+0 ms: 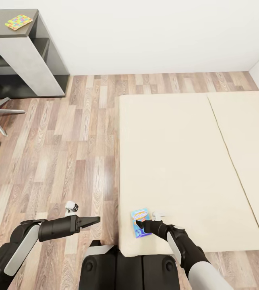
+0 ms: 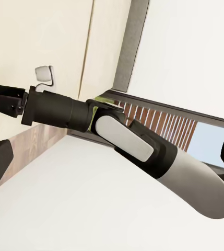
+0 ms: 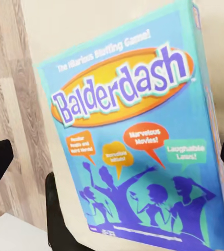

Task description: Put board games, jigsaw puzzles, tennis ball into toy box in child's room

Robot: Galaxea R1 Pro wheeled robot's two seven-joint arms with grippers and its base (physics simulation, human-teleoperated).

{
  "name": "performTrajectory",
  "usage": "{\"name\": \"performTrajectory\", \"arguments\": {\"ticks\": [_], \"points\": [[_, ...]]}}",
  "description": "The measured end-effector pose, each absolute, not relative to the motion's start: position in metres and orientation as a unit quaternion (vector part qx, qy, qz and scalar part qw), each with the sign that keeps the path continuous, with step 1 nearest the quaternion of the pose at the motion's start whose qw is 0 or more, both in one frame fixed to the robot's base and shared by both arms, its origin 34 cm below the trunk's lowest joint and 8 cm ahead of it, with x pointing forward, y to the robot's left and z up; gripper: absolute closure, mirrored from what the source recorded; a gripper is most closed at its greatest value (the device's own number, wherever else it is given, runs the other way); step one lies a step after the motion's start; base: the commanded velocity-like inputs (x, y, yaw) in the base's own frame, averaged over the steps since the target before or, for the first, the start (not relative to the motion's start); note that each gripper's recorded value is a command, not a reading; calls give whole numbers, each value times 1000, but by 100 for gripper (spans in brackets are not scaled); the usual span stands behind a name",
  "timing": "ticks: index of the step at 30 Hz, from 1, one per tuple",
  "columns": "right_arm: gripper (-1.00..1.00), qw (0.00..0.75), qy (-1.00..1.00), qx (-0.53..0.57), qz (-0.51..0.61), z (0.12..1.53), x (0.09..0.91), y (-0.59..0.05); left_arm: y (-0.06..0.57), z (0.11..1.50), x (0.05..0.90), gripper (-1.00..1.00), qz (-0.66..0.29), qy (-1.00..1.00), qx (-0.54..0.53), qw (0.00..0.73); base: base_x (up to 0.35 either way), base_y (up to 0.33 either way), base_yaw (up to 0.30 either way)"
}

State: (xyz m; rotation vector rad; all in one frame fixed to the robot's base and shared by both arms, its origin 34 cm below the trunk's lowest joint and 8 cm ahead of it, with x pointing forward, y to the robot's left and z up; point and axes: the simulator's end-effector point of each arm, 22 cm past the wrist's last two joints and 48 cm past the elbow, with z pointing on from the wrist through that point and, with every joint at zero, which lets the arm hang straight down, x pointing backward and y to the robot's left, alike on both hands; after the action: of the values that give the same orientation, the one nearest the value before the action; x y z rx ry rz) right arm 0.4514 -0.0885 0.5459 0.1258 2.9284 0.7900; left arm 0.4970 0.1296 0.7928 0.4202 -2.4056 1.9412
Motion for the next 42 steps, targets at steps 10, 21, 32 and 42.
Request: {"name": "performTrajectory", "arguments": {"ticks": [10,21,32,42], "points": [[-100,53,963,42,260,546,452,-89,130,793,497,-100,622,-771,135,11,0,39,0],[-100,53,963,42,260,546,451,-89,130,793,497,-100,622,-771,135,11,0,20,0],[-100,60,962,41,264,548,455,-82,129,788,495,-100,620,-771,141,12,0,44,0],[-100,60,963,40,259,546,455,-90,130,788,495,-100,620,-772,141,13,0,0,0]]}}
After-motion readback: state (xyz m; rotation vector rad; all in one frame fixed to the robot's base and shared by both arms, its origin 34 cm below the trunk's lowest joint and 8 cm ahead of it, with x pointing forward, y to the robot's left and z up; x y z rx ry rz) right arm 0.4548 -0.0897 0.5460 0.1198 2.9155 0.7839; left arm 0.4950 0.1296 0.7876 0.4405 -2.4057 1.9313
